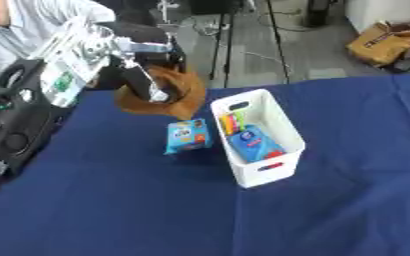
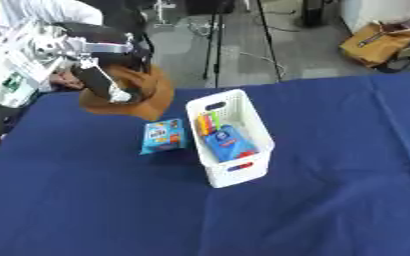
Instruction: Pick up objects on the table and place them in the box.
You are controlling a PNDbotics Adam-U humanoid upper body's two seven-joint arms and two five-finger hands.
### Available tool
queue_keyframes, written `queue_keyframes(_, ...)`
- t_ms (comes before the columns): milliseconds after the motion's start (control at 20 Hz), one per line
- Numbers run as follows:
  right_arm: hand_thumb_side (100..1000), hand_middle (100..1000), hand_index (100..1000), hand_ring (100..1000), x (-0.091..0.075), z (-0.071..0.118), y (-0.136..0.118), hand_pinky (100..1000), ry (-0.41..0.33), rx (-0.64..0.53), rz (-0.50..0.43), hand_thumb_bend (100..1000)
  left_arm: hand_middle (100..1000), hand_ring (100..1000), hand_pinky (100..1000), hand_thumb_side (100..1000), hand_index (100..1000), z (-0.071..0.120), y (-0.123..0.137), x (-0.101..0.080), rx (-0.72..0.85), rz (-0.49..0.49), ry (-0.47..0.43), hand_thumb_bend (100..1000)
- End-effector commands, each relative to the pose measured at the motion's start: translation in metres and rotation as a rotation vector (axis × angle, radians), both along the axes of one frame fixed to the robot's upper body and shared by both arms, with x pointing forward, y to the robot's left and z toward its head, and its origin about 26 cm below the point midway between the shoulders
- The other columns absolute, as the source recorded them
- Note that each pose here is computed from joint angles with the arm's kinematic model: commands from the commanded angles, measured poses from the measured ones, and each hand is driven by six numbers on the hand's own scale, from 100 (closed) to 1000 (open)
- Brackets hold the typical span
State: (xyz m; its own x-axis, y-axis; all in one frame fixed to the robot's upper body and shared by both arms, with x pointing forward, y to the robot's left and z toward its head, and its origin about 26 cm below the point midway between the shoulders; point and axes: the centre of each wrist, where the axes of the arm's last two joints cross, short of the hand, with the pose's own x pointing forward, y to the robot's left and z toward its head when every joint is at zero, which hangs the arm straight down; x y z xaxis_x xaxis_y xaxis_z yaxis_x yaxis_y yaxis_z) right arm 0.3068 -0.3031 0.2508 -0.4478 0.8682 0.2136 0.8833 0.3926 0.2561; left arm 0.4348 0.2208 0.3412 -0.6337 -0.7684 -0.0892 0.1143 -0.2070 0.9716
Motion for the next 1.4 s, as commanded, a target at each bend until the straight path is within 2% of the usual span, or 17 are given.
queue_keyframes(50, 579, 618, 599, 711, -0.004, 0.01, -0.001, 754, -0.033, -0.024, 0.0, 100, 439, 331, 234, 153, 610, 0.02, -0.001, -0.003, -0.012, -0.005, -0.042, 100)
queue_keyframes(300, 581, 618, 597, 711, -0.004, 0.009, 0.001, 755, -0.032, -0.025, 0.007, 100, 436, 329, 232, 156, 608, 0.03, -0.016, -0.001, -0.025, -0.038, -0.055, 100)
queue_keyframes(650, 580, 618, 597, 711, -0.004, 0.009, 0.002, 755, -0.032, -0.024, 0.015, 100, 430, 323, 229, 162, 606, 0.031, -0.033, 0.005, -0.044, -0.064, -0.047, 100)
queue_keyframes(900, 583, 618, 596, 711, -0.003, 0.009, 0.004, 755, -0.035, -0.023, 0.024, 100, 426, 319, 225, 166, 603, 0.026, -0.053, 0.014, -0.044, -0.08, -0.033, 100)
queue_keyframes(1400, 577, 617, 593, 711, -0.003, 0.01, 0.006, 756, -0.039, -0.018, 0.04, 100, 413, 304, 207, 165, 605, 0.011, -0.074, 0.031, -0.047, -0.062, -0.053, 100)
